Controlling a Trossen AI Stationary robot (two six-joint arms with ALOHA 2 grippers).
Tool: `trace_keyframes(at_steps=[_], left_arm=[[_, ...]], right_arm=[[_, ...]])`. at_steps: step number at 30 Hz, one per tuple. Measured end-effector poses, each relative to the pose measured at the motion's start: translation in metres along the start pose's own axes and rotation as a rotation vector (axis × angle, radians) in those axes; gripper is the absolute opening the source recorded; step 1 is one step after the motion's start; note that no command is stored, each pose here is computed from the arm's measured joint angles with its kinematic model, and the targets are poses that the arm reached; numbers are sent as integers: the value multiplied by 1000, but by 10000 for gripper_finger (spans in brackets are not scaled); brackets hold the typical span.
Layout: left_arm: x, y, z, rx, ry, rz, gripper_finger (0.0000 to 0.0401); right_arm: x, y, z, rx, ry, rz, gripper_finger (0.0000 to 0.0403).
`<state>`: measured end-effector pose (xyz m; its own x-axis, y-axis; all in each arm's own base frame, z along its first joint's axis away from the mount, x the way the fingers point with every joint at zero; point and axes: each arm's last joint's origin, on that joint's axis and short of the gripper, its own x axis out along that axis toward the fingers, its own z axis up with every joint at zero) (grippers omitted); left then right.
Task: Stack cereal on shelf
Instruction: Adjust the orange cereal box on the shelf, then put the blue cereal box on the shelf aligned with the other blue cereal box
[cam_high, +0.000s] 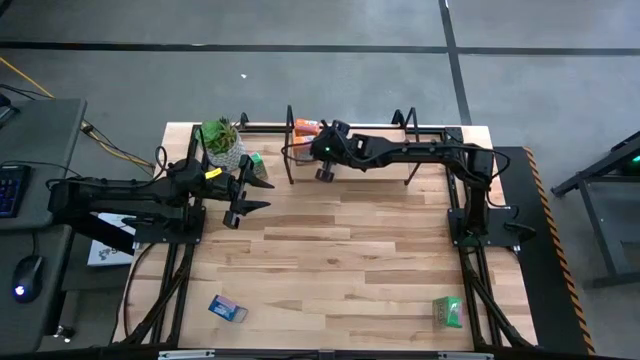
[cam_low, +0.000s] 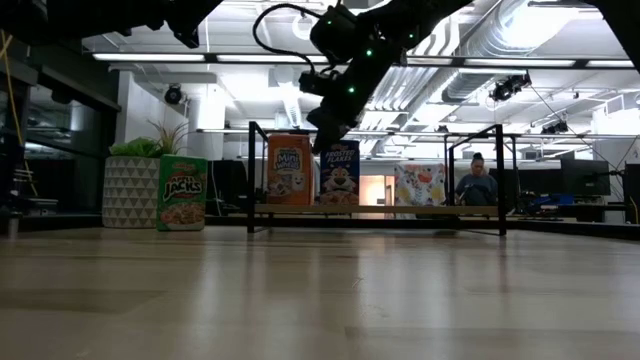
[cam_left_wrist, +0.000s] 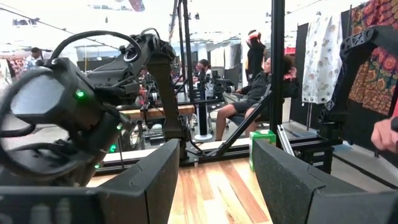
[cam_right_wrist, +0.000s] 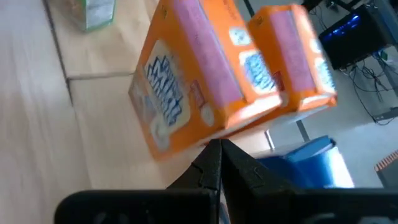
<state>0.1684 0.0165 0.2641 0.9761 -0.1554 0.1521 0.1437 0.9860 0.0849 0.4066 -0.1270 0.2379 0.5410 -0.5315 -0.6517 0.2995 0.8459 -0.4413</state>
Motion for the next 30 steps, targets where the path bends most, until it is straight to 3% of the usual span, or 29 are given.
trace_keyframes(at_steps=[3, 8, 13, 18, 22, 30], left_arm=[[0, 0, 0, -1, 2, 0, 192], [0, 0, -1, -4, 11, 0, 192], [0, 0, -1, -3, 10, 0, 192], [0, 0, 0, 0, -1, 0, 192], [0, 0, 0, 26, -3, 0, 192], [0, 0, -1, 44, 13, -1, 192]], right_arm=[[-19, 7, 0, -57, 44, 32, 0], [-82, 17, -9, -76, 179, 175, 0], [-147, 27, -18, 68, 255, 331, 0], [-192, 34, -25, 234, 303, 445, 0], [-211, 39, -27, 281, 290, 420, 0], [-222, 46, -35, 200, 300, 279, 0]])
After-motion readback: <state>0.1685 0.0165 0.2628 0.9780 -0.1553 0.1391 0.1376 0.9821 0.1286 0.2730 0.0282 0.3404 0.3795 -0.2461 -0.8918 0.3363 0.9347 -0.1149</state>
